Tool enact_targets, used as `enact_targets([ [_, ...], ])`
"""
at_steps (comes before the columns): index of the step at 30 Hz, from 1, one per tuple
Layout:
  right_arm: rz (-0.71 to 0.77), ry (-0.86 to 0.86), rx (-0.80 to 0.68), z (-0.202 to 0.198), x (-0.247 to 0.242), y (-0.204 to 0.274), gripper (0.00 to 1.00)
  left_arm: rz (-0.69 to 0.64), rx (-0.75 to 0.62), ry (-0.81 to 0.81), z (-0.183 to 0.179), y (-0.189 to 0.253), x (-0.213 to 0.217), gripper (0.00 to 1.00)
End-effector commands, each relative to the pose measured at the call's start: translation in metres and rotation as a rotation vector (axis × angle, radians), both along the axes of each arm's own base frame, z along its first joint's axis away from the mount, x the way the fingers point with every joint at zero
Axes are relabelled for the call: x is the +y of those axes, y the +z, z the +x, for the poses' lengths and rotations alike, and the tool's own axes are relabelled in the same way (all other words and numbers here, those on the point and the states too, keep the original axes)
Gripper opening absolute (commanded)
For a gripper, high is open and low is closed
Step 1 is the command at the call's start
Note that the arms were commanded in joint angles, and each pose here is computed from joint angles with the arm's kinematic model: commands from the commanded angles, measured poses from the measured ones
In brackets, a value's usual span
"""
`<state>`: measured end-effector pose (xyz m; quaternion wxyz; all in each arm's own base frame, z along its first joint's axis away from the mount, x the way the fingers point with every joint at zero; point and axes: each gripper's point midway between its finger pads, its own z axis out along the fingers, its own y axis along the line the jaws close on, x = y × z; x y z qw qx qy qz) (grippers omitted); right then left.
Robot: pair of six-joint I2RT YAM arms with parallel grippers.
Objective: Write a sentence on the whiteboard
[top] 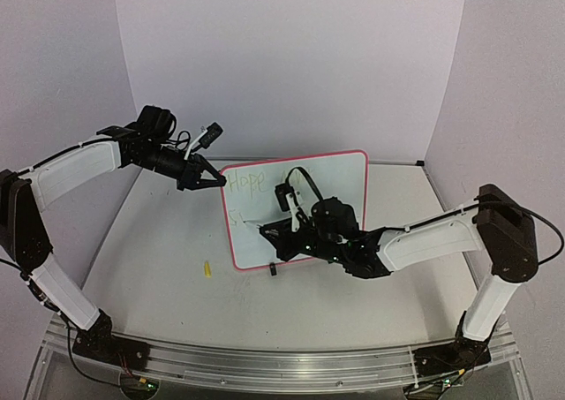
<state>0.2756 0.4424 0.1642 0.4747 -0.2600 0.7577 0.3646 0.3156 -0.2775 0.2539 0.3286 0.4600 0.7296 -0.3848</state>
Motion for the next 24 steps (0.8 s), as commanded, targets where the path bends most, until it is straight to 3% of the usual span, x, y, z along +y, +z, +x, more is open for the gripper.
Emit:
enact_targets([
  [1, 0.024, -0.049, -0.08, 0.012, -0.005, 0.037, 0.0, 0.064, 0.052, -0.014, -0.009, -0.023, -0.005, 0.0],
  [15, 0.035, -0.075, -0.144, 0.019, -0.004, 0.062, 0.0, 0.065, 0.05, -0.016, -0.01, -0.023, -0.005, 0.0],
  [24, 0.016, -0.072, -0.112, 0.018, -0.004, 0.045, 0.0, 0.065, 0.049, -0.017, -0.01, -0.023, -0.005, 0.0],
])
